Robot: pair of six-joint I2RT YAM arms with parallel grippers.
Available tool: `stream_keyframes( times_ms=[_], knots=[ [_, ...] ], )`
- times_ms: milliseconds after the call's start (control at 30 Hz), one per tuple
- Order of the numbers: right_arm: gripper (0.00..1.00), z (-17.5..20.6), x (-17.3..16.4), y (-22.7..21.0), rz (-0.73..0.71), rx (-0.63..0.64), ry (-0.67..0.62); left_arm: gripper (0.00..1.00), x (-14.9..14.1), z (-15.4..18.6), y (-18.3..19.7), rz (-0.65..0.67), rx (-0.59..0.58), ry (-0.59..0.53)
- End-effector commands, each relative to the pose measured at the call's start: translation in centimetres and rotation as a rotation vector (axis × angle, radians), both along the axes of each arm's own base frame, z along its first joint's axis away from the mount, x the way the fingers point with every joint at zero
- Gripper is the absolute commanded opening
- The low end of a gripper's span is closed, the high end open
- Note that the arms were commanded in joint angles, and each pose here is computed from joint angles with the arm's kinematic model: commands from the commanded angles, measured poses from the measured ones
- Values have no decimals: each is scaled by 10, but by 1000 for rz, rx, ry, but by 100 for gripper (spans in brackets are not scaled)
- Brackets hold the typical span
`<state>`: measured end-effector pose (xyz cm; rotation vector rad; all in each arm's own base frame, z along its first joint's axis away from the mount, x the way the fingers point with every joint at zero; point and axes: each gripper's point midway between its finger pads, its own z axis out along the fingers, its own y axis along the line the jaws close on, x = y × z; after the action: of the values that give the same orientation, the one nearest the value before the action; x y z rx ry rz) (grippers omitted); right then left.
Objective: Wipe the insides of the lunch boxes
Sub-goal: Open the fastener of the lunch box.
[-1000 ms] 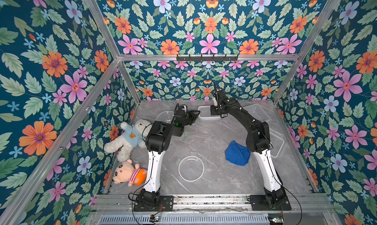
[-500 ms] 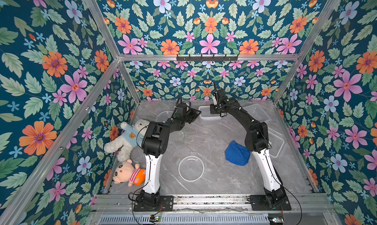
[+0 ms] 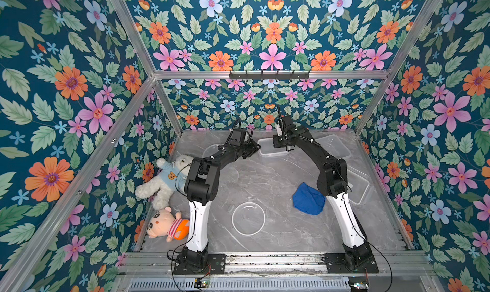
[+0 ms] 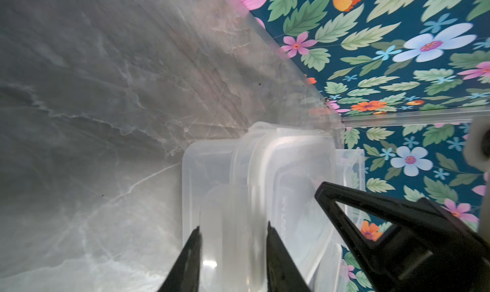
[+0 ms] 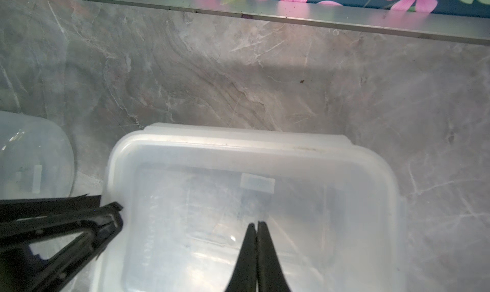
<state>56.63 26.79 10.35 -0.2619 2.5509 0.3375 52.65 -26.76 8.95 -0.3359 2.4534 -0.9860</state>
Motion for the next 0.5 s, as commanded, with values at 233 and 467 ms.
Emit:
stream_keyframes(
  times_ms=[233, 467],
  knots=[
    [0, -45, -35, -11, 20, -67, 193, 31, -54, -54, 48, -99, 450, 252],
    [0, -20, -36, -2, 50, -9, 148, 64, -40, 25, 44, -71, 400, 67]
  ],
)
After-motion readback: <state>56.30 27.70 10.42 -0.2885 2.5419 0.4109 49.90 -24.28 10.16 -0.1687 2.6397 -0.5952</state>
